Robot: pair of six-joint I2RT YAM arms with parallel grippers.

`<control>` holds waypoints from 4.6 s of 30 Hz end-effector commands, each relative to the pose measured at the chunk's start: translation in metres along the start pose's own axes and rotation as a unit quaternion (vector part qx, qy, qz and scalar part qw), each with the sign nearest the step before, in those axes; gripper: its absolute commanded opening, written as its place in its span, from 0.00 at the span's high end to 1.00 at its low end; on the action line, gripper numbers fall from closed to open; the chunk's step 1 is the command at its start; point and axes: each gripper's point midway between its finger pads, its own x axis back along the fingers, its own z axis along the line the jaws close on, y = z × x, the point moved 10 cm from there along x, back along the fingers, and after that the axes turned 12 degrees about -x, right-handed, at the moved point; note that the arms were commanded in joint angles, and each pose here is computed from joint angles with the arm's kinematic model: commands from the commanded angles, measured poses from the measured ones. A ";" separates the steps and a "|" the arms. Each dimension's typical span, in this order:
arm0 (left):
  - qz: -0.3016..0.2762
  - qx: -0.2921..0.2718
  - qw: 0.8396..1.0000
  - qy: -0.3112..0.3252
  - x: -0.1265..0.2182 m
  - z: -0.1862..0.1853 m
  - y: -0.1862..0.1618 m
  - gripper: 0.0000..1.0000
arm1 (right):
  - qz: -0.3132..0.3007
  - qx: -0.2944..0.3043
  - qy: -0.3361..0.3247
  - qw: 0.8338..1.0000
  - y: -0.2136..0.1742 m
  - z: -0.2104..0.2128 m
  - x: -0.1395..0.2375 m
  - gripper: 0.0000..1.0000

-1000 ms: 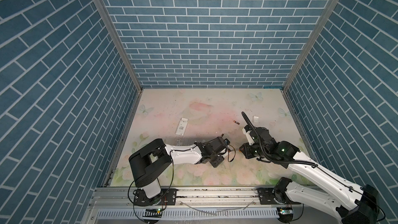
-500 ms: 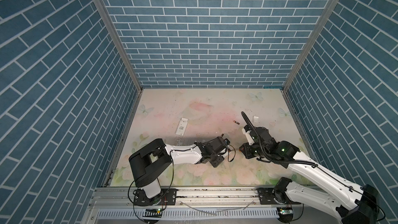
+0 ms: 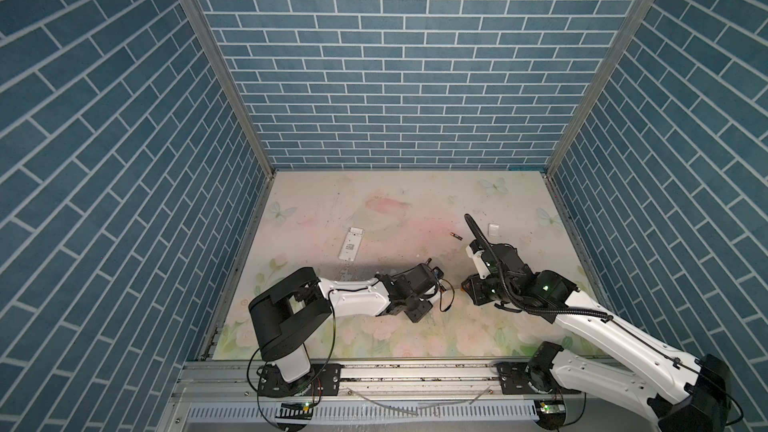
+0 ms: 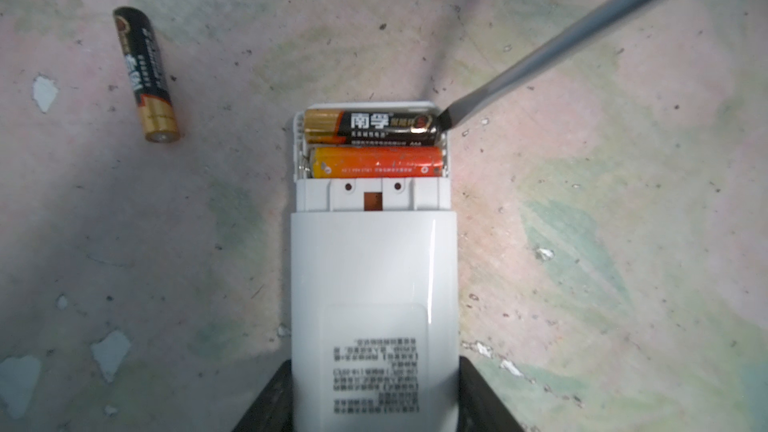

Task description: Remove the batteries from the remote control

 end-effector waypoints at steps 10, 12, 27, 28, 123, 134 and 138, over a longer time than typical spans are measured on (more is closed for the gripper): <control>0.119 -0.009 0.990 -0.077 -0.029 -0.018 -0.054 0.71 | -0.127 0.026 0.145 0.981 0.051 0.052 0.035 1.00; 0.120 -0.010 0.990 -0.075 -0.029 -0.018 -0.054 0.71 | -0.127 0.025 0.131 0.983 0.051 0.050 0.035 1.00; 0.142 -0.083 0.986 -0.039 -0.015 -0.009 -0.041 0.73 | -0.038 0.000 -0.013 0.999 0.065 0.010 0.067 1.00; 0.144 -0.090 0.985 -0.031 -0.014 -0.008 -0.036 0.74 | -0.031 -0.009 -0.023 0.999 0.069 0.005 0.069 1.00; 0.012 -0.115 0.989 0.093 -0.029 0.007 0.001 0.79 | 0.130 -0.694 -0.046 0.706 0.065 -0.070 -0.038 1.00; 0.028 -0.129 0.989 0.062 -0.034 0.002 -0.009 0.79 | 0.147 -0.699 -0.040 0.699 0.084 -0.064 -0.040 1.00; 0.020 -0.132 0.989 0.065 -0.033 0.003 -0.007 0.80 | 0.150 -0.700 -0.041 0.697 0.084 -0.064 -0.042 1.00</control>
